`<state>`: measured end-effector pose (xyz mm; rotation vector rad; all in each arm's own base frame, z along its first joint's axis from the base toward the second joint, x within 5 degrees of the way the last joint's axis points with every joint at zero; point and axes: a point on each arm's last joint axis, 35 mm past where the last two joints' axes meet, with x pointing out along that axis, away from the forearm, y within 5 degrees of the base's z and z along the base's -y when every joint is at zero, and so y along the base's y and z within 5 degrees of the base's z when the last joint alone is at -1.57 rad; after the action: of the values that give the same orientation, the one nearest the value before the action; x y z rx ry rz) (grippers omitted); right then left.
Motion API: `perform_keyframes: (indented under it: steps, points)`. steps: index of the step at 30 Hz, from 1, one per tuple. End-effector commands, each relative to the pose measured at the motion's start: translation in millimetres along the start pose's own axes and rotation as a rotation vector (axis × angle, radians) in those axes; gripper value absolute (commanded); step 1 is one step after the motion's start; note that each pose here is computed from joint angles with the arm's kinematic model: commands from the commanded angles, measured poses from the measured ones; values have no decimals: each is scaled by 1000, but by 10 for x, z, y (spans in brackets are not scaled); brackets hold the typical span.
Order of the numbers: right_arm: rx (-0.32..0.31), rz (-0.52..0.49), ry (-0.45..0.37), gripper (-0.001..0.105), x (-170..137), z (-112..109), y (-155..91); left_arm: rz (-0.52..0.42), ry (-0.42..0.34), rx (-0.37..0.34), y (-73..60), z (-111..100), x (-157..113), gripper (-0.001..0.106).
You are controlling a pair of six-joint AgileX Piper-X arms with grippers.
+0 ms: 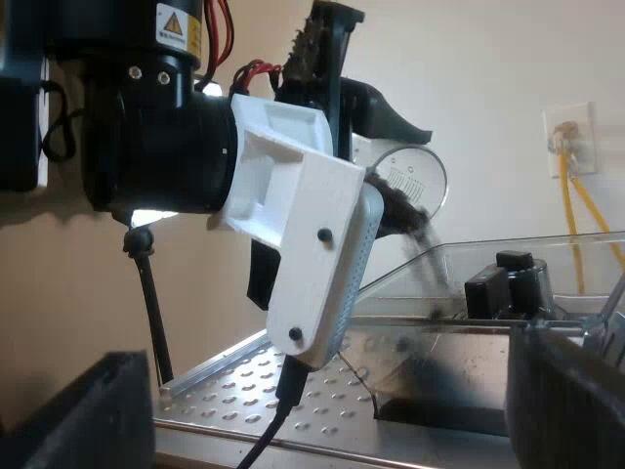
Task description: Pour the beans into the coffee machine
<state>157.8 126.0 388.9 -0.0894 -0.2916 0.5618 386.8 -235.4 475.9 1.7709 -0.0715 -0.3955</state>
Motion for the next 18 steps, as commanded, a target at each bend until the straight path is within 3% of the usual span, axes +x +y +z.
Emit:
perform_keyframes:
  steps: [1, 8, 18]
  points:
    - [0, -3, -27, 78, -12, 53, -8, 25, -8, 20, 45, 19, -29, 33]
    - [0, -3, -27, 78, -12, 53, -8, 29, -25, 150, 46, 25, -29, 33]
    - [0, -3, -27, 78, -12, 53, -8, 30, -29, 156, 46, 27, -29, 33]
